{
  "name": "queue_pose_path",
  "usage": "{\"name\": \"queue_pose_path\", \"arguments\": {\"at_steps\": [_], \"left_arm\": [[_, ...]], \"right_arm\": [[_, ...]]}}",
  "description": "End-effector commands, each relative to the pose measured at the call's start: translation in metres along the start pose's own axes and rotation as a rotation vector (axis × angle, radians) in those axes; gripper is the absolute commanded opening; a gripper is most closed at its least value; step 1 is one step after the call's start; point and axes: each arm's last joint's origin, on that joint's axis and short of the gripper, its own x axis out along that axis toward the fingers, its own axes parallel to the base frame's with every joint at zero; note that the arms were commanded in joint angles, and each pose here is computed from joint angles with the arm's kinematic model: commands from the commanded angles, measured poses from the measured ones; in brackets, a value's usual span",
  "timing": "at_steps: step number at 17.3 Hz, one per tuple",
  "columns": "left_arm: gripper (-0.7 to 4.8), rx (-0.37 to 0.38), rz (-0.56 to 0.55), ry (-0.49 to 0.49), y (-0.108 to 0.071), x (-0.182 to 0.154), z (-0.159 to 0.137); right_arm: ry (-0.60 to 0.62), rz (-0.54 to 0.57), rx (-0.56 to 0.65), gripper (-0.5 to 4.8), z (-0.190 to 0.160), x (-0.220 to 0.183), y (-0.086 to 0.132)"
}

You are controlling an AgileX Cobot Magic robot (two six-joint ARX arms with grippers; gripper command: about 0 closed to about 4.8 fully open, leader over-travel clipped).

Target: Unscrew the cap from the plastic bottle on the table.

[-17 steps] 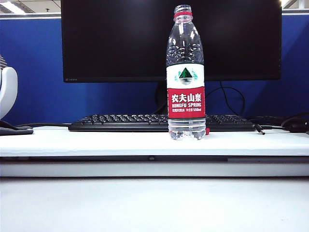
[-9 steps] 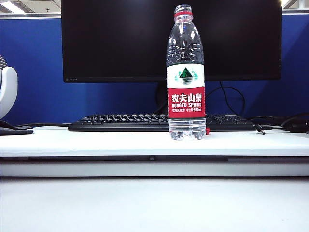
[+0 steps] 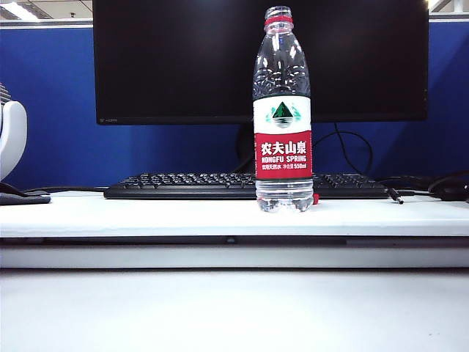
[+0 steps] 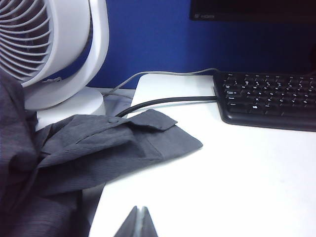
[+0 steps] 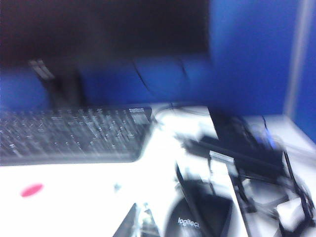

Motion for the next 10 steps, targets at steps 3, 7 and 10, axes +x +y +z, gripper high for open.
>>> {"name": "queue_pose_path", "arguments": {"at_steps": [3, 7, 10], "left_arm": [[-0.02, 0.009, -0.004, -0.013, -0.0001, -0.0002, 0.0013], [-0.02, 0.009, -0.004, -0.012, -0.0001, -0.0002, 0.0012], [-0.02, 0.008, -0.004, -0.012, -0.0001, -0.0002, 0.0012]], "right_arm": [[0.030, -0.077, -0.009, -0.06, -0.0061, -0.0042, -0.0027], [-0.007, -0.100, -0.009, -0.06, -0.0033, -0.0067, -0.0022], [-0.001, -0.046, -0.039, -0.06, -0.0036, -0.0066, -0.0001]]}}
